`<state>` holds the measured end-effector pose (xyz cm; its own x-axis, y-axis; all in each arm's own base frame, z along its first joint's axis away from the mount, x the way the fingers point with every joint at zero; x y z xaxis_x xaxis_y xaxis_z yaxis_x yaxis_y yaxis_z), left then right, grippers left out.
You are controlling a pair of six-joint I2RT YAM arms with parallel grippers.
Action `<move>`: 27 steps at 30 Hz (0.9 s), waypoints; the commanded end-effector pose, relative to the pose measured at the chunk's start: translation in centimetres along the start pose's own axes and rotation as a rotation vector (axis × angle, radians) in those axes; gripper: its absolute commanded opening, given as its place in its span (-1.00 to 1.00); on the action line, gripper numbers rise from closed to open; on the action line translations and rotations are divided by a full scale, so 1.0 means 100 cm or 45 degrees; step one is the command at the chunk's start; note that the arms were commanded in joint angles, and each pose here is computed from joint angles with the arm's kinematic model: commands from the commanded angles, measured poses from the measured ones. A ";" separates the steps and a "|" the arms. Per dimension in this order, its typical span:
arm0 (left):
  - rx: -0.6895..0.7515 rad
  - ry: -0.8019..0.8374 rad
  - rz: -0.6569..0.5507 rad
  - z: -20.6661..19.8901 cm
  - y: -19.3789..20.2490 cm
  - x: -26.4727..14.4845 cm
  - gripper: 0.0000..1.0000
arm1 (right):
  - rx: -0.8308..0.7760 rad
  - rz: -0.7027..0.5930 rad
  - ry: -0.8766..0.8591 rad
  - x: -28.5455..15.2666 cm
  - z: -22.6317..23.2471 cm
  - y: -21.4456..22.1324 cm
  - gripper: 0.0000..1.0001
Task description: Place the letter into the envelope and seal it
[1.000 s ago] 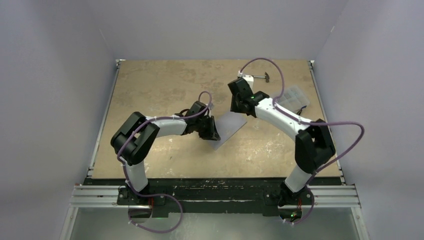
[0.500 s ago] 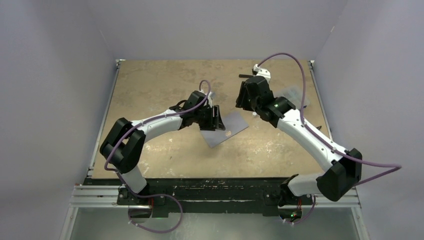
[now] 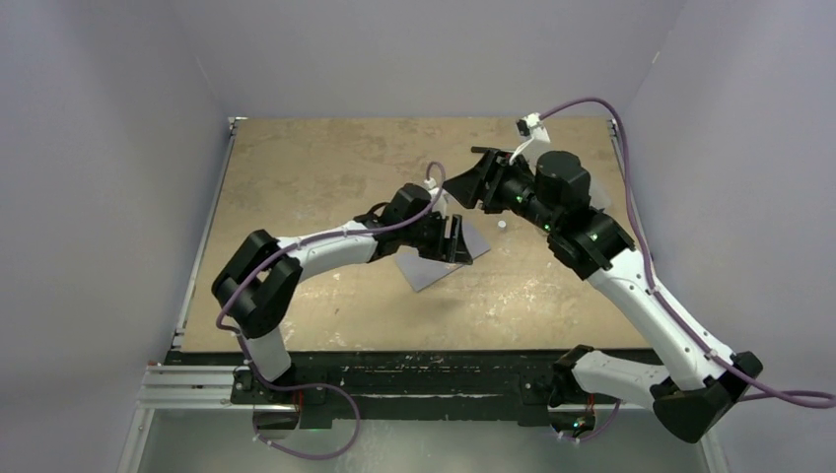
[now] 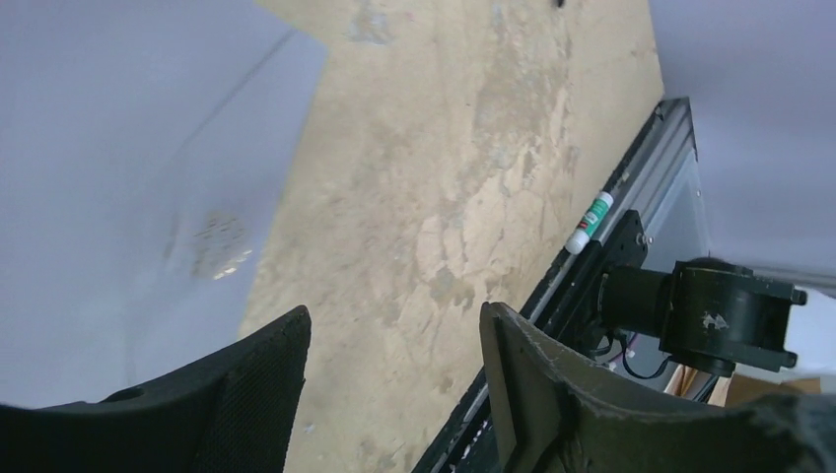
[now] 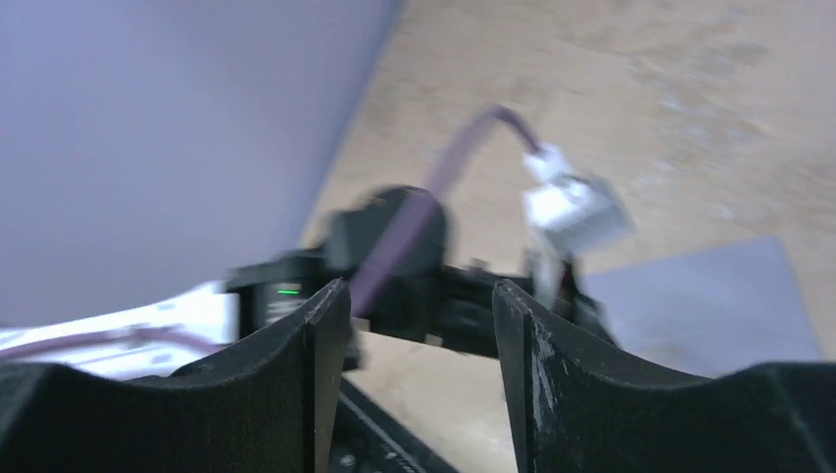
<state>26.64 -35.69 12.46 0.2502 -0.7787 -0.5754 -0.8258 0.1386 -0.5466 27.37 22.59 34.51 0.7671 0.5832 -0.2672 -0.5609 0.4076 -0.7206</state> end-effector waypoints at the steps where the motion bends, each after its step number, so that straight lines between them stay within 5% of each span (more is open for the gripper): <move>1: 0.137 0.202 -0.017 -0.046 0.005 0.030 0.19 | 0.062 -0.022 -0.460 -0.026 0.070 -0.015 0.15; 5: 0.252 0.304 0.048 -0.086 0.037 0.062 0.02 | 0.091 0.010 -0.667 -0.036 0.103 -0.024 0.11; 10: 0.419 0.360 0.119 -0.131 0.061 0.111 -0.13 | 0.104 0.072 -0.628 -0.023 0.114 -0.030 0.06; 15: 0.510 0.359 0.193 -0.143 0.083 0.158 -0.35 | 0.089 0.144 -0.545 -0.006 0.098 -0.010 0.03; 27: 0.676 0.566 0.133 -0.187 0.120 0.208 -0.49 | 0.045 0.282 -0.588 0.017 0.110 0.031 -0.03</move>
<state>14.40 -58.66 4.33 -0.1057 -0.8710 -0.4798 -0.5397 0.4555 -0.7080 24.33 31.46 37.57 0.4576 0.8787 -0.1359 -0.7304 0.2843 -0.6210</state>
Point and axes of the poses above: each gripper's point midway between its finger pads, its own x axis out along the fingers, its own z axis along the line the jaws close on, y = z × x, the point moved 2 cm from there along -x, back along the fingers, and after that the axes turned 4 degrees about x, right-handed, at the moved point
